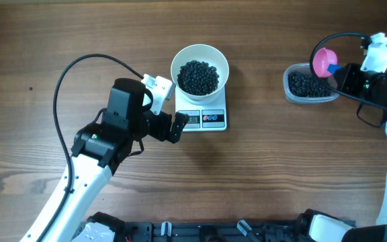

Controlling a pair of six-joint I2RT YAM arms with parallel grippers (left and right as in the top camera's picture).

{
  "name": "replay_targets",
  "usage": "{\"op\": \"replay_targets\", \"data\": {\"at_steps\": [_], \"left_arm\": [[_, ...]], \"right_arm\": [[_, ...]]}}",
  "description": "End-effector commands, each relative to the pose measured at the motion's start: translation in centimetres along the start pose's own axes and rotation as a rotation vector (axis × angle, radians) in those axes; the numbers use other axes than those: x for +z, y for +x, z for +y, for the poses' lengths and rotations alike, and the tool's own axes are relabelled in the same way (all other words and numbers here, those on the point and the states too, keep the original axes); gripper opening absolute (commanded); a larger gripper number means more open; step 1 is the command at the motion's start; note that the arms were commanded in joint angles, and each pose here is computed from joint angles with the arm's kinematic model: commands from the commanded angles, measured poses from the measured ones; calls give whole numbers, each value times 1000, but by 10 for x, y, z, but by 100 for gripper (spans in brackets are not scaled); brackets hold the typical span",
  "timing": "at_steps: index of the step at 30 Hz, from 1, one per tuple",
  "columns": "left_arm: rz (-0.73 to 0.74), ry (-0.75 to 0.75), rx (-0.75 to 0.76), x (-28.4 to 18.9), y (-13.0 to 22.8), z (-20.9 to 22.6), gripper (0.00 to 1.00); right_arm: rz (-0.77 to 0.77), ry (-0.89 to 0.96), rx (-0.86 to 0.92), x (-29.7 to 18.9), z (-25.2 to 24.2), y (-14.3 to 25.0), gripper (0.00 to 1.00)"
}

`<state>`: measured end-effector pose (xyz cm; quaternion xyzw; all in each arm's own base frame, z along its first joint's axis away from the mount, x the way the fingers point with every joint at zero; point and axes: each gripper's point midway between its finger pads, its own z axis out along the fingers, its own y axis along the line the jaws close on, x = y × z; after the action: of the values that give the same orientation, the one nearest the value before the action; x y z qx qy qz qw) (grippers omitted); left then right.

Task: Scoop item into bowl and weigh 150g on scale
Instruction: 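Return the empty scoop to the bean tub with the right gripper, then lower the scoop into the beans and drag to fill it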

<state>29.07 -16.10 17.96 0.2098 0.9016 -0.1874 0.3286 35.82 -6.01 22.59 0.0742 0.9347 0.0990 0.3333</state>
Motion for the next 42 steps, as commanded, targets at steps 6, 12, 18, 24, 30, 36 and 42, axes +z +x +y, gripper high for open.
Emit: {"op": "replay_targets", "data": {"at_steps": [6, 12, 18, 24, 30, 36, 42], "left_arm": [[-12, -4, 26, -1, -5, -1, 100], [-12, -4, 26, -1, -5, -1, 100], [-12, -4, 26, -1, -5, -1, 100], [-12, -4, 26, -1, -5, -1, 100], [-12, -4, 26, -1, -5, -1, 100], [-12, -4, 26, -1, -5, -1, 100], [-12, -4, 26, -1, -5, -1, 100]], "right_arm": [[149, 133, -186, 22, -33, 24, 4], [189, 177, -225, 50, -51, 24, 4], [223, 111, -239, 79, -31, 30, 4], [310, 137, -234, 104, -39, 48, 4], [285, -39, -109, 100, -4, 48, 4], [220, -109, -123, 80, 14, 35, 4], [237, -183, -127, 76, 24, 41, 4]]}}
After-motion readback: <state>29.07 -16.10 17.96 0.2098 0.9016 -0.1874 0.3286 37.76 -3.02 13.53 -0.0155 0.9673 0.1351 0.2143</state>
